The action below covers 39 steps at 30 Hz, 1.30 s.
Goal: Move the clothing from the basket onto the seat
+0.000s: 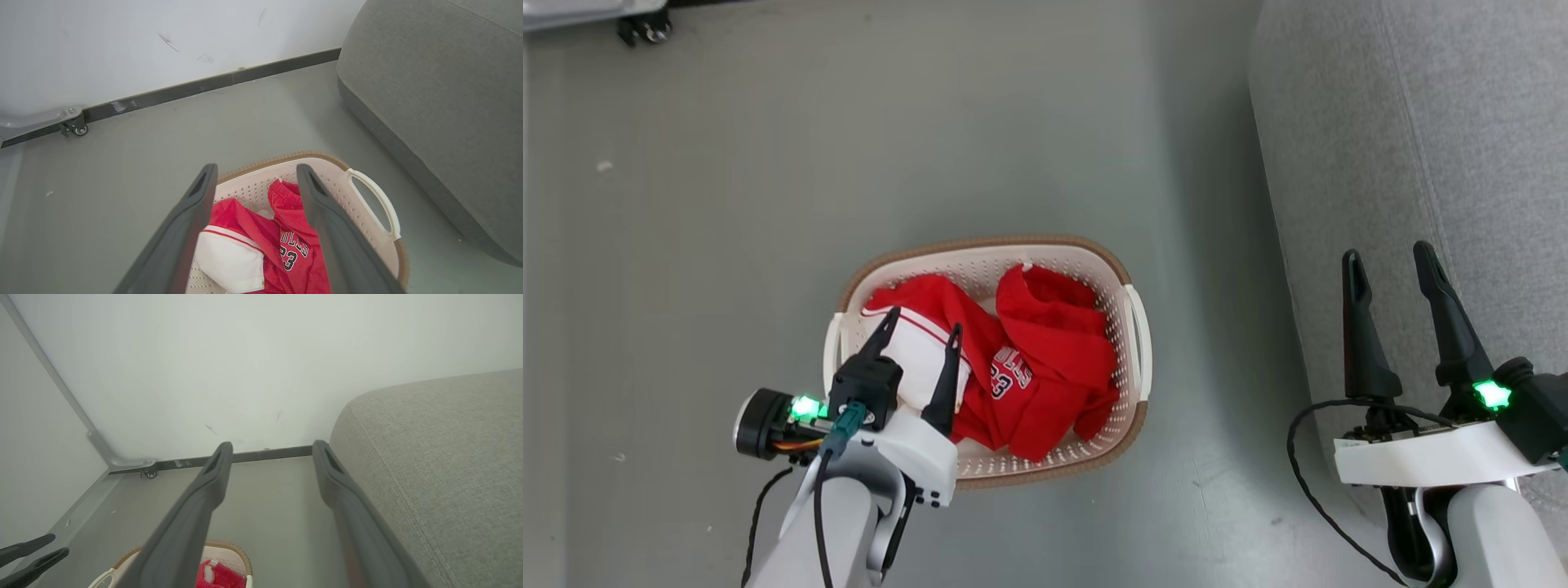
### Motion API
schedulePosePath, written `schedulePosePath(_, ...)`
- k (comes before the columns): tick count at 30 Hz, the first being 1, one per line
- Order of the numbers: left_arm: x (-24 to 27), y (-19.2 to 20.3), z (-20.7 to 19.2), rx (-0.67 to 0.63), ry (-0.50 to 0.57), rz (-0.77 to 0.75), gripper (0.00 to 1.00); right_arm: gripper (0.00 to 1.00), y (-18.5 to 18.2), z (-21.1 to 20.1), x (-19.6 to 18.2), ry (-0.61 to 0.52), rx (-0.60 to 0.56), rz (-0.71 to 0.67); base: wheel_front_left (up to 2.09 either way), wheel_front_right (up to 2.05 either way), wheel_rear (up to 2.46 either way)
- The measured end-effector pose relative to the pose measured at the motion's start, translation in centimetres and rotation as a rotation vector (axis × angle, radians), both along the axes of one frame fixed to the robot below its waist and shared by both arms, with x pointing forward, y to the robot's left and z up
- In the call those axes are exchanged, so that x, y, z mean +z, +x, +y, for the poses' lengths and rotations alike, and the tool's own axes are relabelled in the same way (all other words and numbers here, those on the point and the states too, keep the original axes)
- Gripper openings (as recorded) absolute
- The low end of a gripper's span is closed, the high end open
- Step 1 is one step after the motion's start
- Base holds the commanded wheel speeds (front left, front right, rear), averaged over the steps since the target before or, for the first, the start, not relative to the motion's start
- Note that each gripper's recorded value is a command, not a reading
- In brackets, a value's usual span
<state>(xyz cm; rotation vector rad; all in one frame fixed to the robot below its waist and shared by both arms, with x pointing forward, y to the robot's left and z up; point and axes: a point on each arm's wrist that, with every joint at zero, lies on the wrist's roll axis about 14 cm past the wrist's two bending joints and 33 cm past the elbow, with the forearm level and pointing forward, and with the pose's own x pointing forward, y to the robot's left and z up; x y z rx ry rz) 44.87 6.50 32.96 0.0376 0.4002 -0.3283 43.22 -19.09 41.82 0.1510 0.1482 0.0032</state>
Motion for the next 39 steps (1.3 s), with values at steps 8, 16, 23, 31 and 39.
schedulePosePath(8,-2.4,0.9,-1.0,-0.023,-0.002,0.048,1.00,1.00,1.0,-0.7,-1.2,-0.010,-0.016,0.013,0.00,0.00,0.00)
schedulePosePath(16,-4.8,1.4,-2.0,-0.054,-0.003,0.097,1.00,1.00,1.8,-1.3,-2.1,-0.021,-0.029,0.022,0.00,0.00,0.00)
schedulePosePath(23,-6.3,2.2,-3.1,-0.085,0.000,0.120,1.00,1.00,2.3,-1.7,-2.8,-0.024,-0.039,0.025,0.00,0.00,0.00)
schedulePosePath(31,-8.4,1.9,-4.3,-0.127,0.000,0.168,1.00,1.00,2.5,-2.2,-3.8,-0.027,-0.050,0.044,0.00,0.00,0.00)
schedulePosePath(39,-10.3,1.8,-5.4,-0.160,-0.003,0.211,1.00,1.00,3.0,-2.9,-4.3,-0.033,-0.064,0.051,0.00,0.00,0.00)
